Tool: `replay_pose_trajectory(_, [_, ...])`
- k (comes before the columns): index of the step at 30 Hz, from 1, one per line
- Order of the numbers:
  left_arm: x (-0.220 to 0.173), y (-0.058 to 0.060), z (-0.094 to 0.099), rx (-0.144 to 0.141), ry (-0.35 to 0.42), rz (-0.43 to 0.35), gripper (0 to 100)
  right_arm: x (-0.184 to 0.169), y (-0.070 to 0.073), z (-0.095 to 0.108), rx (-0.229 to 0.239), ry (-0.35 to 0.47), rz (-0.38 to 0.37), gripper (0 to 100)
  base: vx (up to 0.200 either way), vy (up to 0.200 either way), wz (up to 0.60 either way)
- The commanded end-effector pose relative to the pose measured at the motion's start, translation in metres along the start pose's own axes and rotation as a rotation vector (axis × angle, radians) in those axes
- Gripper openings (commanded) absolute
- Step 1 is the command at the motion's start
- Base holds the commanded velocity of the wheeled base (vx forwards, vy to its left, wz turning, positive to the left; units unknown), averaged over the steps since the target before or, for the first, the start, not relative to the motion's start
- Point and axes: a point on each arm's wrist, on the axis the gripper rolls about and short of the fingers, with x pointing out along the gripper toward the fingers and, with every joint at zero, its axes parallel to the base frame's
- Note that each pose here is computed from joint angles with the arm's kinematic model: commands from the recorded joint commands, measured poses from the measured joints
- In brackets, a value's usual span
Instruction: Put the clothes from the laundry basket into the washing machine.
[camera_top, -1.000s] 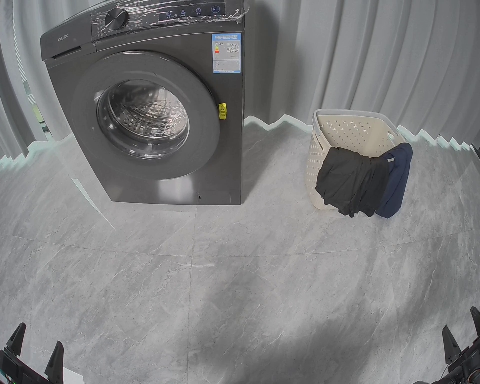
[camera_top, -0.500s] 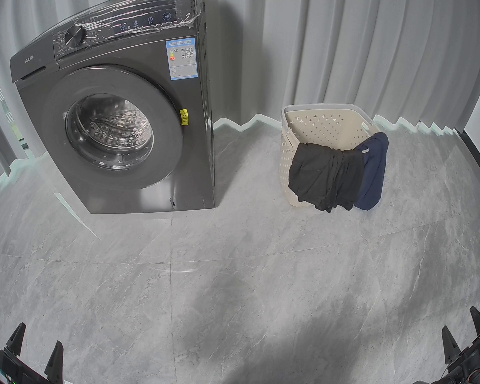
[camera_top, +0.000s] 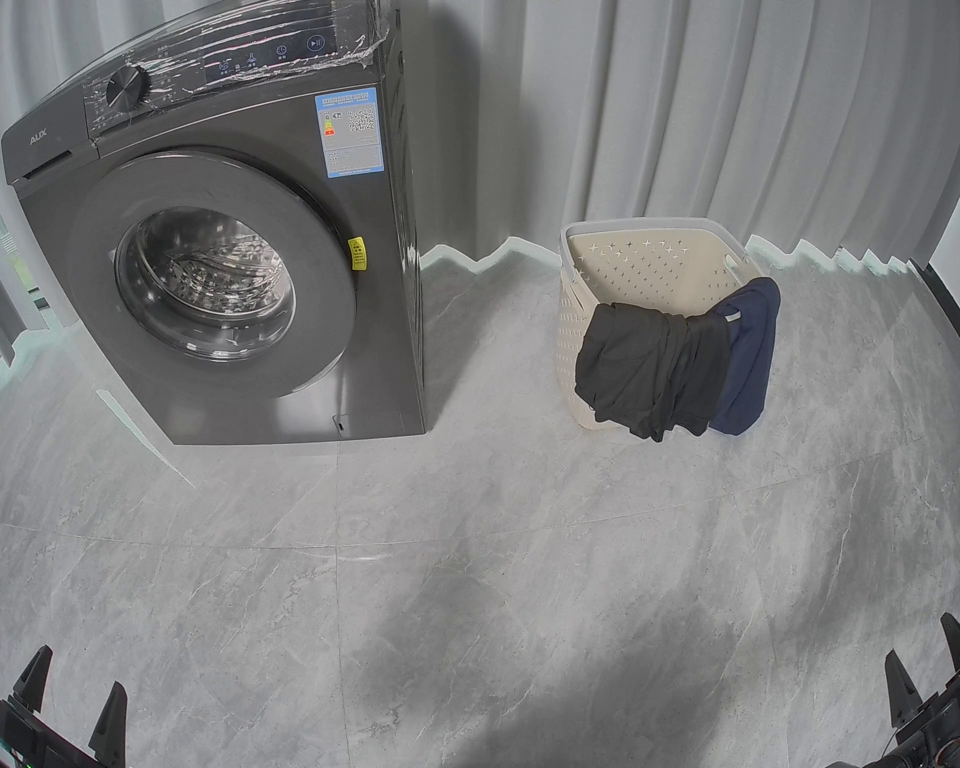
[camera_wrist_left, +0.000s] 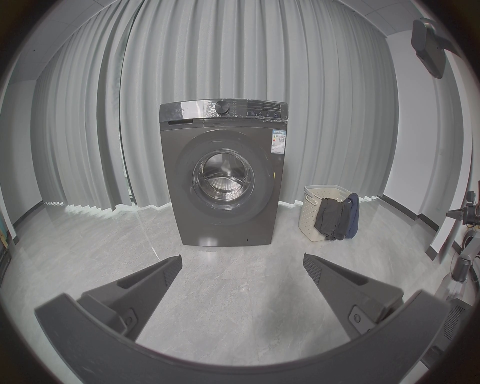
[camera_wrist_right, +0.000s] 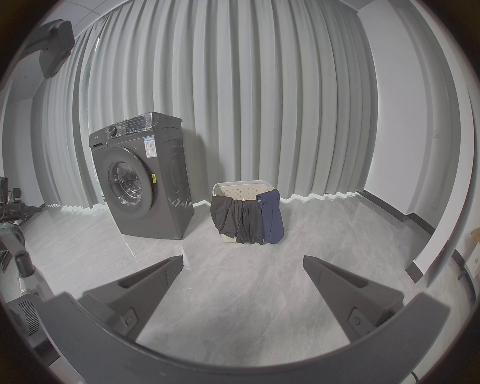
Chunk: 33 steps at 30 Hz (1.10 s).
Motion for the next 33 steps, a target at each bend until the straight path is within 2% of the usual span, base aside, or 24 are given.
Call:
replay_pose_trajectory(1, [0.0001, 0.0001, -0.0048, -0.001, 0.002, 0.002, 100, 0.0004, 0.0000, -0.0047, 0.000, 0.006, 0.000, 100, 0.000, 0.000, 0.00])
replay_pose_trajectory(4, [0.0001, 0.0002, -0.0048, -0.001, 0.002, 0.001, 100, 0.0004, 0.0000, -0.0047, 0.000, 0.006, 0.000, 100, 0.000, 0.000, 0.60])
replay_pose_trajectory(11, [0.0001, 0.0001, -0.0048, -0.001, 0.002, 0.001, 100, 0.0003, 0.0000, -0.0047, 0.000, 0.004, 0.003, 100, 0.000, 0.000, 0.00])
replay_pose_trajectory(26, [0.0001, 0.0001, -0.0047, -0.001, 0.000, 0.001, 100, 0.0003, 0.0000, -0.0047, 0.000, 0.004, 0.005, 100, 0.000, -0.200, 0.00])
replay_pose_trajectory(33, [0.0001, 0.0001, -0.0048, -0.002, 0.002, 0.001, 100, 0.0004, 0.0000, -0.0048, 0.000, 0.007, 0.003, 100, 0.000, 0.000, 0.00])
